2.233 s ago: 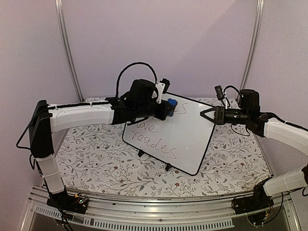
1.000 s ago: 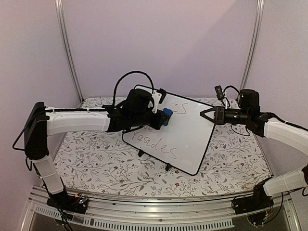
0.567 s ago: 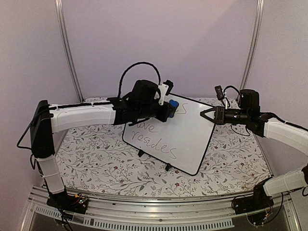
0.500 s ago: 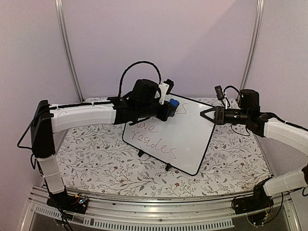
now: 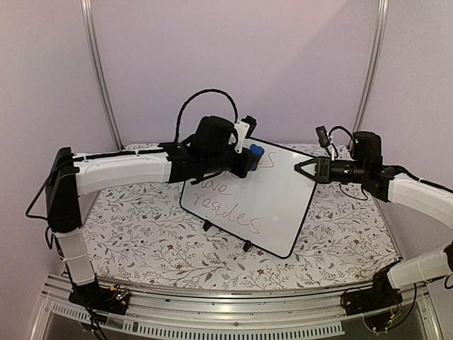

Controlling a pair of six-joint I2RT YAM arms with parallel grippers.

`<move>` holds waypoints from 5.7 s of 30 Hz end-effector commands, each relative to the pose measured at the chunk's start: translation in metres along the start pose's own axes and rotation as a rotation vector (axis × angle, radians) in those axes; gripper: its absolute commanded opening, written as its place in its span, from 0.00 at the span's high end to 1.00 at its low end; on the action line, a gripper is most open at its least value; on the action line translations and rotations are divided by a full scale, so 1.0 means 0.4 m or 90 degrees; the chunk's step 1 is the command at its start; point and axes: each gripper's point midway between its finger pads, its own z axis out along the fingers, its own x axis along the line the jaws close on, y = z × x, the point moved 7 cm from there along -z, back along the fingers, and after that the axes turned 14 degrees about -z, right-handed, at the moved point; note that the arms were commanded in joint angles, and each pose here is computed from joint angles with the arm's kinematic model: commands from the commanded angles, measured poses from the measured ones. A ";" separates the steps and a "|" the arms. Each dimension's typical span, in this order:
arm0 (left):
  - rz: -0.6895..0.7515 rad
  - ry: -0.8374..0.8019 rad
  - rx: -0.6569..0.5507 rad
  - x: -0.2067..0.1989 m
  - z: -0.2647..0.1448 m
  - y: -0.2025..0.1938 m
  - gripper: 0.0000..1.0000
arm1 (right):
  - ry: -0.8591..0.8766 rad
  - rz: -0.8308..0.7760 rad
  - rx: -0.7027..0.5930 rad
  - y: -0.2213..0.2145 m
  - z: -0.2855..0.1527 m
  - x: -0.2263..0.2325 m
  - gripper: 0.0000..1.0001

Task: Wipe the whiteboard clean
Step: Erase the whiteboard from the whiteboard stand.

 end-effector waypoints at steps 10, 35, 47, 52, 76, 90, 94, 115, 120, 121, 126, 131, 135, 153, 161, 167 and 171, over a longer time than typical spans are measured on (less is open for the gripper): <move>-0.045 0.023 0.118 0.058 -0.020 -0.188 1.00 | 0.086 -0.056 0.054 -0.040 0.023 0.055 1.00; -0.010 0.007 0.027 0.007 0.037 -0.052 1.00 | 0.083 -0.057 0.052 -0.041 0.019 0.056 1.00; -0.030 -0.019 0.077 0.009 -0.011 -0.149 1.00 | 0.082 -0.058 0.052 -0.040 0.020 0.055 1.00; -0.021 -0.024 0.090 -0.001 -0.023 -0.187 1.00 | 0.081 -0.057 0.053 -0.041 0.020 0.055 1.00; -0.024 -0.014 0.000 0.008 0.024 -0.026 1.00 | 0.085 -0.056 0.054 -0.038 0.020 0.058 1.00; -0.051 -0.037 0.062 0.021 -0.016 -0.141 1.00 | 0.083 -0.057 0.055 -0.039 0.021 0.056 1.00; -0.061 -0.043 0.074 0.023 -0.027 -0.183 1.00 | 0.083 -0.059 0.054 -0.038 0.020 0.057 1.00; -0.026 -0.081 0.007 -0.051 0.008 -0.045 1.00 | 0.084 -0.060 0.052 -0.040 0.018 0.060 1.00; -0.030 -0.075 0.020 -0.041 0.002 -0.068 1.00 | 0.083 -0.058 0.053 -0.041 0.019 0.059 1.00; -0.033 -0.072 0.023 -0.036 0.000 -0.075 1.00 | 0.083 -0.058 0.053 -0.041 0.019 0.059 1.00; -0.046 -0.068 0.047 -0.026 -0.012 -0.127 1.00 | 0.084 -0.059 0.054 -0.042 0.021 0.058 1.00; -0.054 -0.062 0.071 -0.016 -0.024 -0.180 1.00 | 0.084 -0.058 0.054 -0.042 0.021 0.058 1.00; -0.057 -0.061 0.076 -0.012 -0.031 -0.194 1.00 | 0.084 -0.058 0.053 -0.041 0.020 0.059 1.00; -0.042 -0.059 -0.002 -0.042 0.011 -0.062 1.00 | 0.085 -0.058 0.053 -0.041 0.019 0.061 1.00; -0.051 -0.074 0.047 -0.027 0.002 -0.123 1.00 | 0.084 -0.058 0.054 -0.039 0.020 0.060 1.00; -0.071 -0.017 0.088 0.020 -0.013 -0.199 1.00 | 0.086 -0.059 0.055 -0.040 0.022 0.061 1.00; -0.072 0.009 0.085 0.035 -0.025 -0.219 1.00 | 0.085 -0.059 0.055 -0.039 0.022 0.060 1.00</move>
